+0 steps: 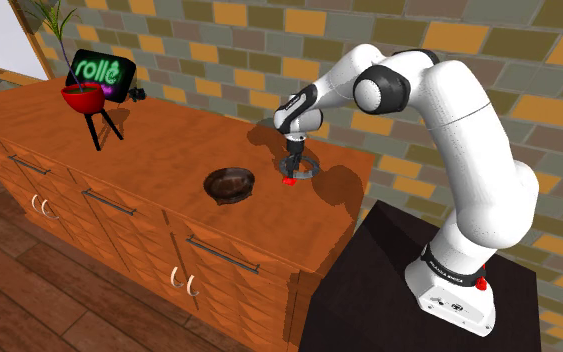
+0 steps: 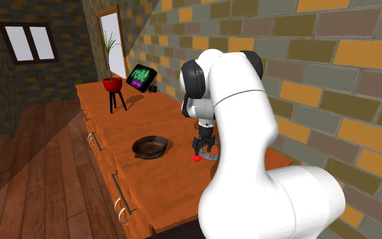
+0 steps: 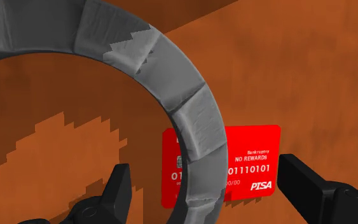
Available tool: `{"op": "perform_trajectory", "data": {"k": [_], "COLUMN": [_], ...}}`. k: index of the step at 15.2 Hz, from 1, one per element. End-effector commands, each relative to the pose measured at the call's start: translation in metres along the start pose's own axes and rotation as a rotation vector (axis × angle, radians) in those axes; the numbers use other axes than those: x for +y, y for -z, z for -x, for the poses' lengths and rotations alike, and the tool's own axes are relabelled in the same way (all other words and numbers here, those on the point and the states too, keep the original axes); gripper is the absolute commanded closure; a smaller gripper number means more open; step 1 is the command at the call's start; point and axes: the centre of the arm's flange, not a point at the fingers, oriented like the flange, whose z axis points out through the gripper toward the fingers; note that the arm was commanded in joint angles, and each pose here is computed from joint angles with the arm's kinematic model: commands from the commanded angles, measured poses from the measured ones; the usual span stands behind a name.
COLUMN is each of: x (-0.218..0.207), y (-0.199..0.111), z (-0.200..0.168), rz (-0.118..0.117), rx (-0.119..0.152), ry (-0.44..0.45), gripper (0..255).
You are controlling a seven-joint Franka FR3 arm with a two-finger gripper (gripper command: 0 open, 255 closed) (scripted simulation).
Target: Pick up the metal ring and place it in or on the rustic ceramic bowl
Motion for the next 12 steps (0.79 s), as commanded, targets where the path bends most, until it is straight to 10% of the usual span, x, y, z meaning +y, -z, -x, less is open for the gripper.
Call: {"op": "perform_trajectory", "data": {"k": [1, 7, 8, 12], "x": [0.0004, 0.0004, 0.0004, 0.0007], "y": [-0.0025, -0.0025, -0.0025, -0.0032], "z": [0.0005, 0.0005, 0.0005, 0.0002], "rz": [0.0, 0.0, 0.0, 0.0], "rx": [0.001, 0.001, 0.001, 0.001], "ry": [0.0, 0.0, 0.0, 0.0], "gripper": [0, 0, 255, 255]}}
